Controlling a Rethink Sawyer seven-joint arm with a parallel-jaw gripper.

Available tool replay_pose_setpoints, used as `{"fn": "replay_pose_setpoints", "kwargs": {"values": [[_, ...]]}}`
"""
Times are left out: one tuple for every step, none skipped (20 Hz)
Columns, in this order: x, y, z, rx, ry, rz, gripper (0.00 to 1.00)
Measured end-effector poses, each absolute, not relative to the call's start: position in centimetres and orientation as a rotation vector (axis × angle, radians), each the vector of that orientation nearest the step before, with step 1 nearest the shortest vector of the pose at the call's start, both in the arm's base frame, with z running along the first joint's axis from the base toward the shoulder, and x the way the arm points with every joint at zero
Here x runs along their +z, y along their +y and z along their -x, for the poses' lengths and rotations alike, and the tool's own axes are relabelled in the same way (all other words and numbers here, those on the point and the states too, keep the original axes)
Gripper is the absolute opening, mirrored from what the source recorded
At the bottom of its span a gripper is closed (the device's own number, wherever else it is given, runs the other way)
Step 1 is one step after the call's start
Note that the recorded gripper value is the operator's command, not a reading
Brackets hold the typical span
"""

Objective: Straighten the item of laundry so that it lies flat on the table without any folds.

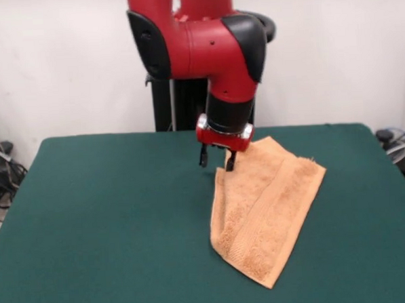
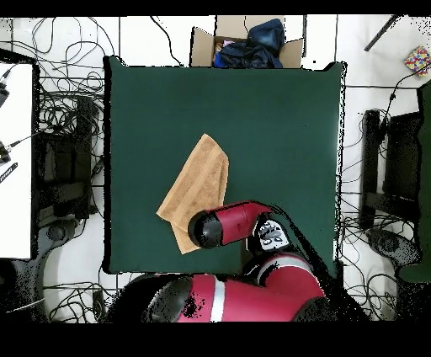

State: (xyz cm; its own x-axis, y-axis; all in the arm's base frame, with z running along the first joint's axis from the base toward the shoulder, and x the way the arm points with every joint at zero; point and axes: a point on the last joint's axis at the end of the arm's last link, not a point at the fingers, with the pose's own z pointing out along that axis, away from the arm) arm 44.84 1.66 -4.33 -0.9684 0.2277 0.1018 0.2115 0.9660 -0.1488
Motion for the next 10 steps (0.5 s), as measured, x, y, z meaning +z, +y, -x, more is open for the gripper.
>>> {"fn": "replay_pose_setpoints", "kwargs": {"values": [[-4.3,1.7,-44.8,0.213,-3.000,0.324,1.00],[-4.3,1.6,-44.9,0.228,-3.008,0.297,1.00],[-4.3,1.4,-44.9,0.236,-3.013,0.285,1.00],[-4.3,1.2,-45.0,0.244,-3.017,0.278,1.00],[-4.2,1.0,-45.2,0.253,-3.022,0.270,1.00],[-4.2,0.8,-45.3,0.258,-3.028,0.265,1.00],[-4.2,0.6,-45.5,0.261,-3.032,0.262,1.00],[-4.2,0.4,-45.7,0.264,-3.036,0.259,1.00],[-4.2,0.2,-45.9,0.267,-3.041,0.259,1.00],[-4.2,-0.2,-46.2,0.271,-3.047,0.262,1.00]]}}
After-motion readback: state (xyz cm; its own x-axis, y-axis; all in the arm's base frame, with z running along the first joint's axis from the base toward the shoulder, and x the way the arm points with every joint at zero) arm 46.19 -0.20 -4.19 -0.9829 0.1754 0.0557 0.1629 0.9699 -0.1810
